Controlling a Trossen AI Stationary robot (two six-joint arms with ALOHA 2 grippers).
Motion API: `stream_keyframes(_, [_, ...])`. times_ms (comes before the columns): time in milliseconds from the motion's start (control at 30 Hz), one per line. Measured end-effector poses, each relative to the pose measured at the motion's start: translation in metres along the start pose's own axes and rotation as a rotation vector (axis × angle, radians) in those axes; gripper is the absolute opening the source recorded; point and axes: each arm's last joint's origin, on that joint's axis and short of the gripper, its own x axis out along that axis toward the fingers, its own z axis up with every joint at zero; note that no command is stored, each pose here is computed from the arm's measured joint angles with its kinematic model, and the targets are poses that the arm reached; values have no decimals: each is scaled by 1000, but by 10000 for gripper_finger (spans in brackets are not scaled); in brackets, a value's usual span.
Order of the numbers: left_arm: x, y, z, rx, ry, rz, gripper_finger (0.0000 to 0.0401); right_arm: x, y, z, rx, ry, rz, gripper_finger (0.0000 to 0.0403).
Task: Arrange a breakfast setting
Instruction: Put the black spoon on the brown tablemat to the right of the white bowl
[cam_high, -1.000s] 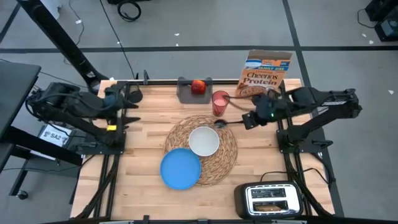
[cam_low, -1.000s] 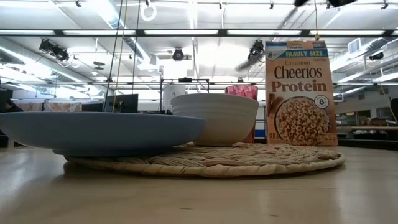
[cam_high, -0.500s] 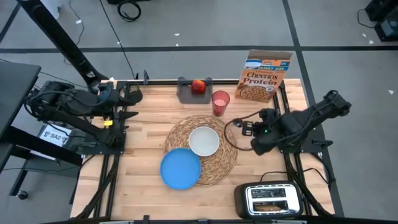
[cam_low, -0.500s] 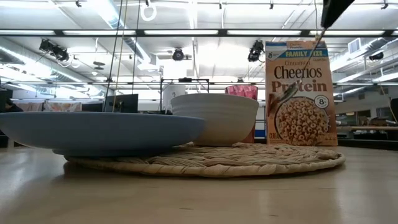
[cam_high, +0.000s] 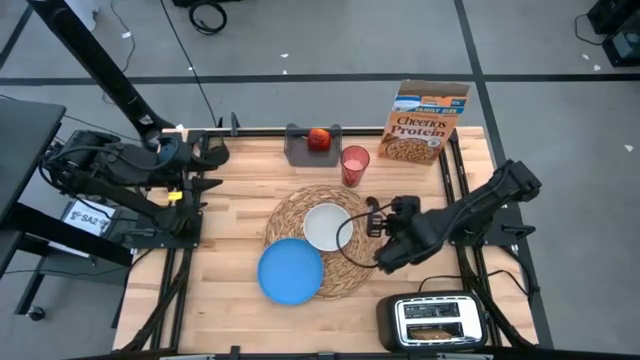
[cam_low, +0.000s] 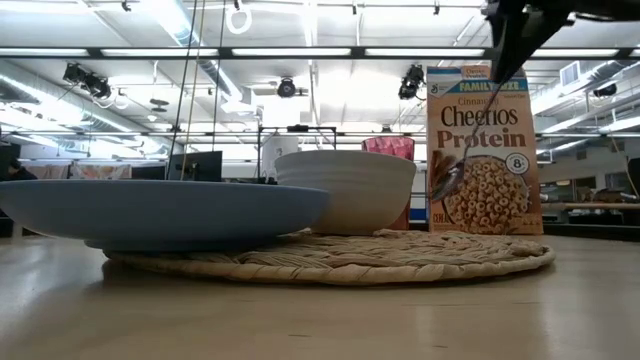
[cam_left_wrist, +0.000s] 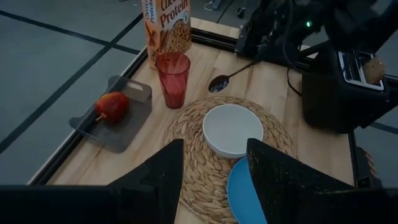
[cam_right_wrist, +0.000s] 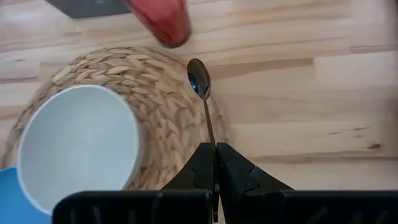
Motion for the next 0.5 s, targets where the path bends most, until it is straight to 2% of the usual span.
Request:
stream_keyframes(300, [5,-3,1,-11,8,16,181,26,21,-29,13,-15,7,9])
stream_keyframes(500, [6,-4,1,-3,11,17,181,32,28,-27,51,-24,32,9])
